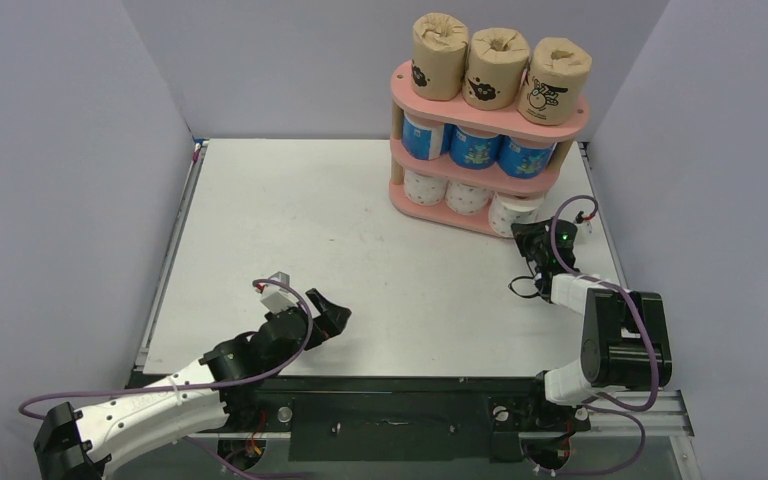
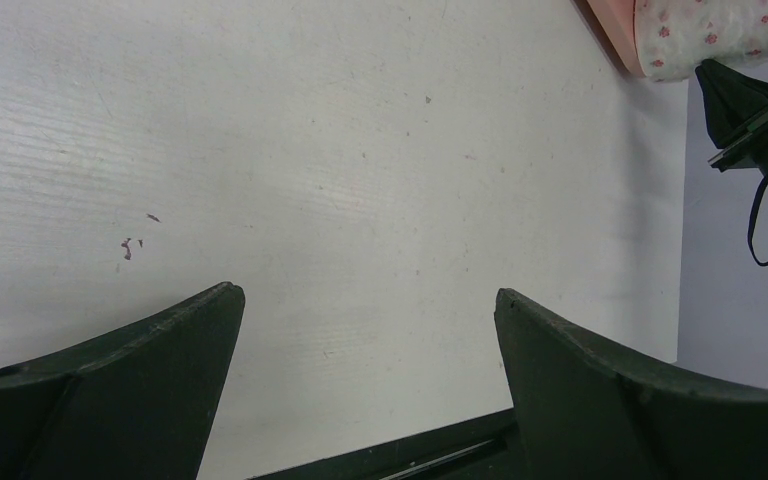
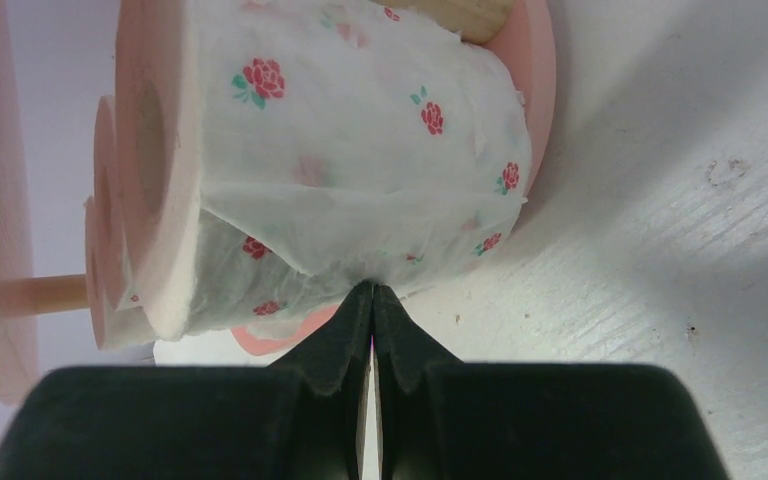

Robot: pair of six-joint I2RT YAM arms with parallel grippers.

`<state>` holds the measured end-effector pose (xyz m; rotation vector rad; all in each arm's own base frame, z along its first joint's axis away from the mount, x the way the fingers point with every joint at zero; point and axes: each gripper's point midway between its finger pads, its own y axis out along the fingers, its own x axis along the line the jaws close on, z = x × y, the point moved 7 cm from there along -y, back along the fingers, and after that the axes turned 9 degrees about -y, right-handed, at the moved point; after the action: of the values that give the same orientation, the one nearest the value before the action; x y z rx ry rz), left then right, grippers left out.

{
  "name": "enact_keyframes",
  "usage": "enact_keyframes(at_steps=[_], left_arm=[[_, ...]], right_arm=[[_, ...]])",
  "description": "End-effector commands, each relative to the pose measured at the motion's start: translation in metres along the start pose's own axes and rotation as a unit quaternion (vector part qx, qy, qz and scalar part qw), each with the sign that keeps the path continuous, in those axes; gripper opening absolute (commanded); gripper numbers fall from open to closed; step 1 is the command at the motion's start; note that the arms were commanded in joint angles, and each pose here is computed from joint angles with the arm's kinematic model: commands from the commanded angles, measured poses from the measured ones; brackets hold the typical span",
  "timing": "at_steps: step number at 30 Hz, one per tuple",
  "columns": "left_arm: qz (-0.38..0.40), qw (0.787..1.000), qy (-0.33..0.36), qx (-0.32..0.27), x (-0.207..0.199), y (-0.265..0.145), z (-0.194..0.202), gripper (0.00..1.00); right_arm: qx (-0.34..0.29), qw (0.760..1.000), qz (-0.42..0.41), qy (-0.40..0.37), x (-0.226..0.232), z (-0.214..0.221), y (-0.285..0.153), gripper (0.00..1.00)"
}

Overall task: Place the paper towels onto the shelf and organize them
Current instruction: Move the paper towel to the shelf.

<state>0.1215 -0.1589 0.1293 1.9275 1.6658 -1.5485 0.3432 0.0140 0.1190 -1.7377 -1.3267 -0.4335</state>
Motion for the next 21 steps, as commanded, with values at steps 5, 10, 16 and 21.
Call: enact_keyframes(at_steps=[5, 10, 16, 21], left_arm=[[0.011, 1.0, -0.008, -0.008, -0.008, 0.0, -0.003, 0.96], [0.012, 1.0, -0.01, -0.006, -0.007, -0.001, -0.003, 0.96], [0.01, 1.0, -0.012, -0.008, -0.003, -0.003, -0.003, 0.97], [0.004, 1.0, -0.012, -0.009, 0.0, -0.002, -0.003, 0.97]], right_arm=[[-0.036, 0.999, -0.015, 0.001, -0.001, -0.007, -0.015, 0.0], [-0.029, 0.999, -0.021, 0.014, -0.008, 0.001, -0.012, 0.0], [-0.037, 0.999, -0.021, 0.01, -0.005, -0.006, -0.001, 0.0], [-0.04, 0.999, -0.019, 0.009, 0.0, -0.015, 0.01, 0.0]])
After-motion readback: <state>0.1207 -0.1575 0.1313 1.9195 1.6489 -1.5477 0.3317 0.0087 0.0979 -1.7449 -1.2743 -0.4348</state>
